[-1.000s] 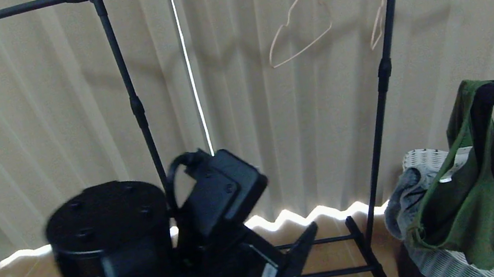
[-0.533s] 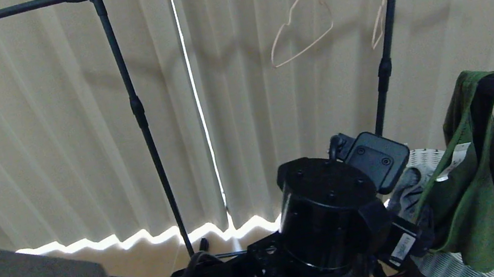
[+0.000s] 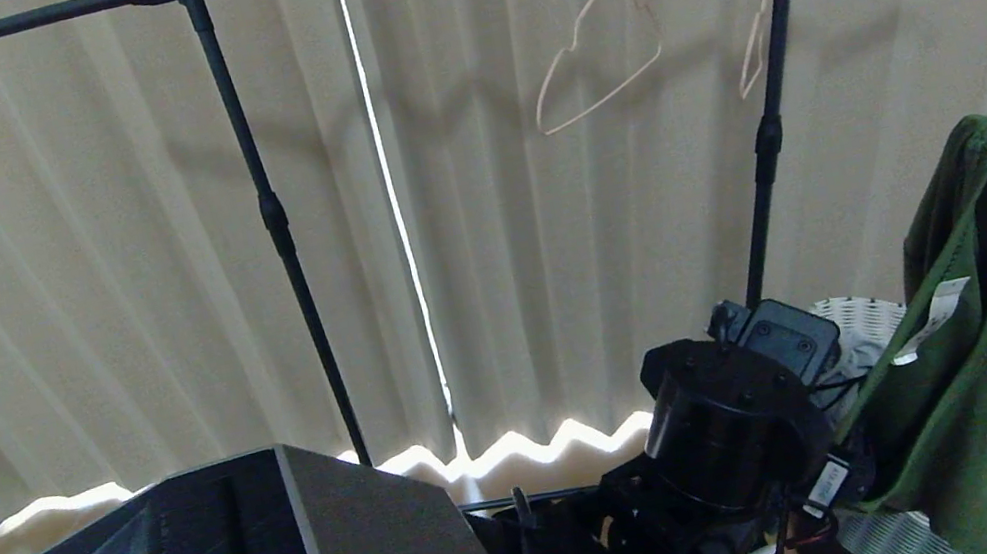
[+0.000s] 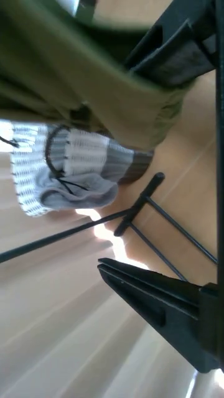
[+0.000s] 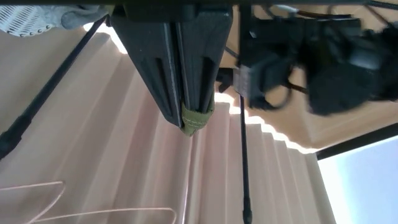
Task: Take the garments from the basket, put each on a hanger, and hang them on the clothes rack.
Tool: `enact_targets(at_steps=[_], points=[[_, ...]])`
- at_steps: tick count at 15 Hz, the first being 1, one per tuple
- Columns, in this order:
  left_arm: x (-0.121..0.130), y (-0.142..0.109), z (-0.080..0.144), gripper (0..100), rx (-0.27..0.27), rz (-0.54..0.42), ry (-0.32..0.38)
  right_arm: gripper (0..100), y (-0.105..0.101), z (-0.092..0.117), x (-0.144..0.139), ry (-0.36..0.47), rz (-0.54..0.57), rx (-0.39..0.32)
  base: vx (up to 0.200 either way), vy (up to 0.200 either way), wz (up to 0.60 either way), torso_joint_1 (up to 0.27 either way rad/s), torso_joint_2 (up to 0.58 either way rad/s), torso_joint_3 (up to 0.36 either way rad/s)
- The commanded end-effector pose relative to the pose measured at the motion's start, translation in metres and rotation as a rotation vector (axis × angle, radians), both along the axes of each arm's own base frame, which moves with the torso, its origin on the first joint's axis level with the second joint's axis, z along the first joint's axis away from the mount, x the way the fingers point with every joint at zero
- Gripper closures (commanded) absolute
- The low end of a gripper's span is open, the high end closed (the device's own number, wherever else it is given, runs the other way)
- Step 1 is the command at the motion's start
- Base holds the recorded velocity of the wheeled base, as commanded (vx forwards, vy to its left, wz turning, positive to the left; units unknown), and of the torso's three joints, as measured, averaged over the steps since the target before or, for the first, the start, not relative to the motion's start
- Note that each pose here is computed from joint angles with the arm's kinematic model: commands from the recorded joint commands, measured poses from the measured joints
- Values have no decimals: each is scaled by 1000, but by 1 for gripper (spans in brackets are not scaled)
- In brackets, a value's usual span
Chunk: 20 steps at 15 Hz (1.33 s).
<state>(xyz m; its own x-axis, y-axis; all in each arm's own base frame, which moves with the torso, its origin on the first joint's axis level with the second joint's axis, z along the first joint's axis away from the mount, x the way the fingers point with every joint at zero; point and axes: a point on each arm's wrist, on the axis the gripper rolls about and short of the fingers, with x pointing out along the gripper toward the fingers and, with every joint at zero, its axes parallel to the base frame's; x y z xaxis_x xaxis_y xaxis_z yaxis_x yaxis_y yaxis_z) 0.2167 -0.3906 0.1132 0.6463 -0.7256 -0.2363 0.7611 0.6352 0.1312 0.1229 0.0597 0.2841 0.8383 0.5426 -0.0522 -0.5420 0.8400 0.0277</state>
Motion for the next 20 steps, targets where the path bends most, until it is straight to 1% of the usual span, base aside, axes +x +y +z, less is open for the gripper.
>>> enact_targets(at_steps=[1,2,4,5,6,7,8,10,11,12,13,14,15,17,18,19,20], points=[[1,0,-10,100,24,3,12,100,-1,1,-3,-10,1,5,0,0,0,0,0,0],[-1,3,-13,100,47,4,24,100,-2,2,-4,-12,1,5,0,0,0,0,0,0],[-6,12,-15,100,72,7,34,100,-1,1,-3,-9,-1,4,0,0,0,0,0,0],[-8,15,-13,100,61,9,26,100,-1,1,-3,-6,-1,3,0,0,0,0,0,0],[-11,20,-7,100,40,48,1,100,-1,1,-3,-3,-1,1,0,0,0,0,0,0],[-14,29,2,100,35,97,-20,100,0,-1,-1,5,-2,-3,0,0,0,0,0,0],[-20,43,17,100,35,103,-29,100,1,-2,2,13,-2,-6,0,0,0,0,0,0],[-27,90,60,100,58,147,-18,100,4,-5,8,33,-7,-16,0,0,0,0,0,0],[-27,93,63,100,58,151,-17,100,4,-5,8,33,-7,-16,0,0,0,0,0,0],[-30,127,96,100,48,196,-22,100,5,-6,10,38,-7,-18,0,0,0,0,0,0],[-32,137,107,100,42,210,-26,100,5,-4,12,35,-7,-17,0,0,0,0,0,0],[-32,137,107,100,42,210,-26,100,5,-4,12,35,-7,-17,0,0,0,0,0,0],[-32,175,136,100,23,236,-64,100,11,6,23,23,-10,-13,0,0,0,0,0,0],[-26,198,148,100,45,268,-109,100,16,16,35,9,-10,-8,0,0,0,0,0,0],[-23,208,156,100,66,289,-130,100,19,22,42,-2,-10,-3,0,0,0,0,0,0],[-20,215,165,100,84,308,-136,100,22,27,49,-8,-11,-4,0,0,0,0,0,0],[-18,220,177,100,87,326,-138,100,25,28,57,-4,-17,-8,0,0,0,0,0,0]])
